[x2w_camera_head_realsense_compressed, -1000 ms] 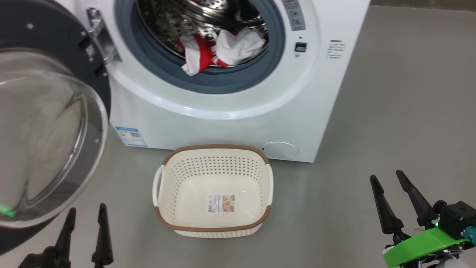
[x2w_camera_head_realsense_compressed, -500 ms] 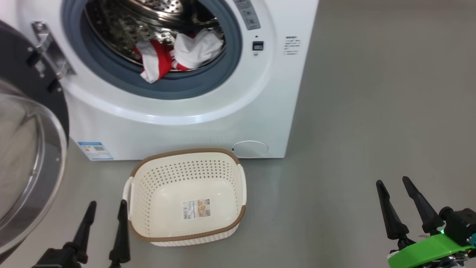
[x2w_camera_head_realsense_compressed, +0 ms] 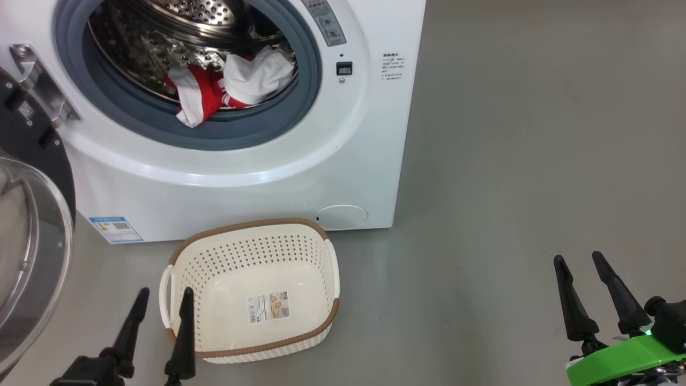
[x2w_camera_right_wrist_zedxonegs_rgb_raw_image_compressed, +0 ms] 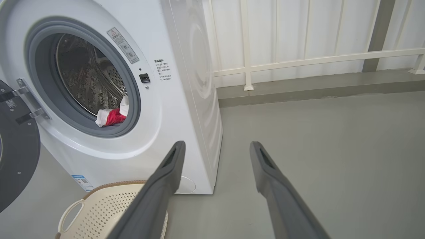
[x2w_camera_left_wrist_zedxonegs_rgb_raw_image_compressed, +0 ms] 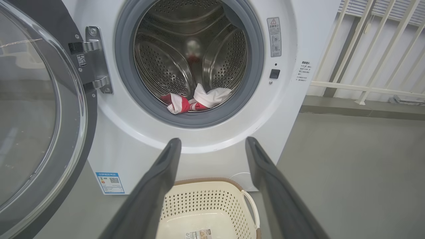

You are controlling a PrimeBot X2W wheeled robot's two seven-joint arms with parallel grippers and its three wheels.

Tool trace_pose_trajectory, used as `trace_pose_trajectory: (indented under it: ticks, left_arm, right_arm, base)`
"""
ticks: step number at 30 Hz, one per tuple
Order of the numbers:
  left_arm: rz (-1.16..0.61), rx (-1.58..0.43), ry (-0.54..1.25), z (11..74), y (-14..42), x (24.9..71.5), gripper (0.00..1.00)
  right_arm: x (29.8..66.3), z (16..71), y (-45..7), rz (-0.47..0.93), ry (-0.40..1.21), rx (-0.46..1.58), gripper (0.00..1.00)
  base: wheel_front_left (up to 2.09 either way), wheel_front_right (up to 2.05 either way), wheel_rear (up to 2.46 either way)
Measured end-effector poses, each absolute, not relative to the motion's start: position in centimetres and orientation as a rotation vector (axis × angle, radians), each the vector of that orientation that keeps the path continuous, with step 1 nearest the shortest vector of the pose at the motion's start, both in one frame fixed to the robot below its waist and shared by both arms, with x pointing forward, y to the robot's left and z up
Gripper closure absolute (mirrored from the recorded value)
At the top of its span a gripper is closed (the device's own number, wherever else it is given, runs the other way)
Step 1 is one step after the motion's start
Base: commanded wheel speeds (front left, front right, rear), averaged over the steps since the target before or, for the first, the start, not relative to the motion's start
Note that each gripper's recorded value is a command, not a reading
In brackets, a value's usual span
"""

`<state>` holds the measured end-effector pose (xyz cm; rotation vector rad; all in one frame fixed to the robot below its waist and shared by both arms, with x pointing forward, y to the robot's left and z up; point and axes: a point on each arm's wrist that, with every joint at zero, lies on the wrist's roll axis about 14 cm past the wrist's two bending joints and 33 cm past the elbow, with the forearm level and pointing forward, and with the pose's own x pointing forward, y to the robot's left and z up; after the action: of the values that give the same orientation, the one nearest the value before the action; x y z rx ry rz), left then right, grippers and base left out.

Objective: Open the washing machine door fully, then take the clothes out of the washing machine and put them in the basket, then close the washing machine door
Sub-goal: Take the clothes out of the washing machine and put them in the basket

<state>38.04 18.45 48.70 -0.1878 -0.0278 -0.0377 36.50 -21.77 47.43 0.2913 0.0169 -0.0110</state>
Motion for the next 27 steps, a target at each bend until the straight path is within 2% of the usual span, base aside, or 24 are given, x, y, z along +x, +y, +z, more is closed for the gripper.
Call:
trace_pose_trajectory:
  ticks: [21,27]
  left_arm:
    - [-0.046,-0.205,-0.024,48.62,18.39,37.57,0.0]
    - [-0.057,-0.206,-0.023,48.64,18.18,37.55,0.0]
  right_arm:
    - [36.19,47.19,-21.66,-0.013,0.024,0.297,0.0]
    - [36.13,47.14,-21.61,-0.012,0.025,0.297,0.0]
  base:
    - [0.0,0.0,0.0]
    - [0.44,-0.52,0.08]
